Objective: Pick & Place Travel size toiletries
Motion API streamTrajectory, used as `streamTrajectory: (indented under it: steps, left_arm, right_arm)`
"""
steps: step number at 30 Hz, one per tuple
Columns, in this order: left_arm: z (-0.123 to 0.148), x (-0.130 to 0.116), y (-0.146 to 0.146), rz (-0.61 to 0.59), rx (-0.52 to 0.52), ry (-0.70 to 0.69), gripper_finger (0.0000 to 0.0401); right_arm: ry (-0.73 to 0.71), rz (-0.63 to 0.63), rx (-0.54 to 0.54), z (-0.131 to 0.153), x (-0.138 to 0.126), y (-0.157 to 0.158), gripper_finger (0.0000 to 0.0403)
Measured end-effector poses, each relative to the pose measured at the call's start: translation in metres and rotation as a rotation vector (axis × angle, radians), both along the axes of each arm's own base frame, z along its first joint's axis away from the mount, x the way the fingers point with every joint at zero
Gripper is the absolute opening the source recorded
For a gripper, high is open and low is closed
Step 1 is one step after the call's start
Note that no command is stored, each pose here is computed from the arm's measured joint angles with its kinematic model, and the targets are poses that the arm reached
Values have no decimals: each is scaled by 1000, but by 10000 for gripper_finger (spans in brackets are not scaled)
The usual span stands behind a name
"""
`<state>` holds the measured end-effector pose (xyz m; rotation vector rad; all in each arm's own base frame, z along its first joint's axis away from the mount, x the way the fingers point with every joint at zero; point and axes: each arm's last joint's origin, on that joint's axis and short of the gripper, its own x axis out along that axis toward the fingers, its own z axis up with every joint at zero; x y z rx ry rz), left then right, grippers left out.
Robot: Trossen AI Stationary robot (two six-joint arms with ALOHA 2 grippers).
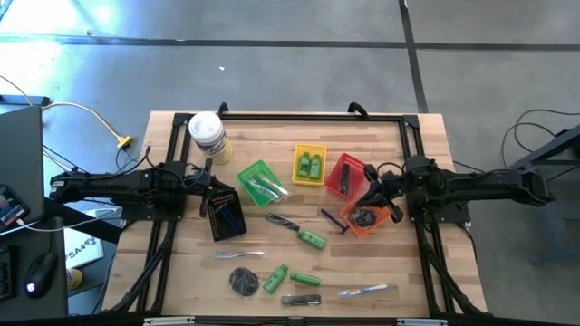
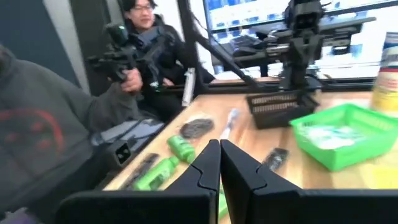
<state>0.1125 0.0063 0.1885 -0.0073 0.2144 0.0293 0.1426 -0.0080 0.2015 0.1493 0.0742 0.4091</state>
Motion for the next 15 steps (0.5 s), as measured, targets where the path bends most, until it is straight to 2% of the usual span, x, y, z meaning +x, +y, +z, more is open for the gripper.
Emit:
streamTrajectory:
  steps: [8, 15]
  left_arm:
    - [1, 0, 0, -2, 16, -8, 0]
    - [-1, 0, 0, -10, 15, 10, 0]
  right_arm:
    - [-73, -122, -68, 7, -6, 6, 3]
    - [-10, -147, -60, 3, -14, 13, 3]
